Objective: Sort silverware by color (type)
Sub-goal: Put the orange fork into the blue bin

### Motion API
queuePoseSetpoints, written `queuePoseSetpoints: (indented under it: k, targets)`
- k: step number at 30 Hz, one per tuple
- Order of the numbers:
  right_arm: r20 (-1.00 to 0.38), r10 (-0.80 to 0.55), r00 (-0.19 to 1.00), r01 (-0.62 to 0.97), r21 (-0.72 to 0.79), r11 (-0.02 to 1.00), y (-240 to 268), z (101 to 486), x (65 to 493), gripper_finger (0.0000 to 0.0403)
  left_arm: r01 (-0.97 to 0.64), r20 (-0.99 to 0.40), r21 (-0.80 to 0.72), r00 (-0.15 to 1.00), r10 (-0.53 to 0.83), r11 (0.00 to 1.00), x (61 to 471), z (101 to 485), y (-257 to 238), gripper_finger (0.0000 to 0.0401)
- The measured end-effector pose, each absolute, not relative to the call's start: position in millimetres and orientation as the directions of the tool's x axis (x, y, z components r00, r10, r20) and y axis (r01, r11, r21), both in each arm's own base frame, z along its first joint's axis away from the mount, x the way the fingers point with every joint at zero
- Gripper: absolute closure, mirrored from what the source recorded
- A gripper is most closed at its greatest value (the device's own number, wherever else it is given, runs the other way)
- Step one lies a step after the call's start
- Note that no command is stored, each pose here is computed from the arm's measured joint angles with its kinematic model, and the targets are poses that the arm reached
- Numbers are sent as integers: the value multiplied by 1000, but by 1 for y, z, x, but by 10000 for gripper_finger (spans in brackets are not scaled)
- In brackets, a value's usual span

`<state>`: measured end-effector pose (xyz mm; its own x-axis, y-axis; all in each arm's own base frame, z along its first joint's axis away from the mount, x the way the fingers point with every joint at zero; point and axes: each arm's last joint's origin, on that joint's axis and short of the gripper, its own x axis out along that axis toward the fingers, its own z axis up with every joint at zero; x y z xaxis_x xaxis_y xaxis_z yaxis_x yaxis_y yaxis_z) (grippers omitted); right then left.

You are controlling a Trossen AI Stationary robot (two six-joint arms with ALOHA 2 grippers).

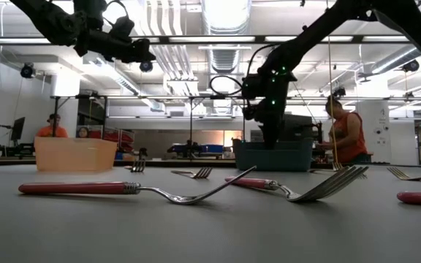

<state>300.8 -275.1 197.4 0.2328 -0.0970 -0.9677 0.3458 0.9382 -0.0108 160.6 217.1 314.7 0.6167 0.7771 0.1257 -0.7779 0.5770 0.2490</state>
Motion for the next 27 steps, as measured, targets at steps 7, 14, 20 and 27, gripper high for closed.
queuePoseSetpoints:
  k: [7, 14, 20, 27]
  targets:
    - [-963, -111, 248, 272, -40, 961, -267, 182, 306, 324, -778, 126, 249, 617, 777, 577, 161, 315, 217, 252]
    - [-960, -141, 241, 281, -70, 957, -269, 183, 306, 270, -778, 126, 249, 617, 777, 577, 161, 315, 217, 252]
    - [-953, -191, 237, 264, -126, 956, -272, 183, 307, 252, -778, 126, 249, 617, 777, 577, 161, 315, 217, 252]
    - [-943, -217, 254, 265, -148, 953, -274, 183, 309, 261, -777, 118, 249, 617, 778, 578, 161, 314, 217, 252]
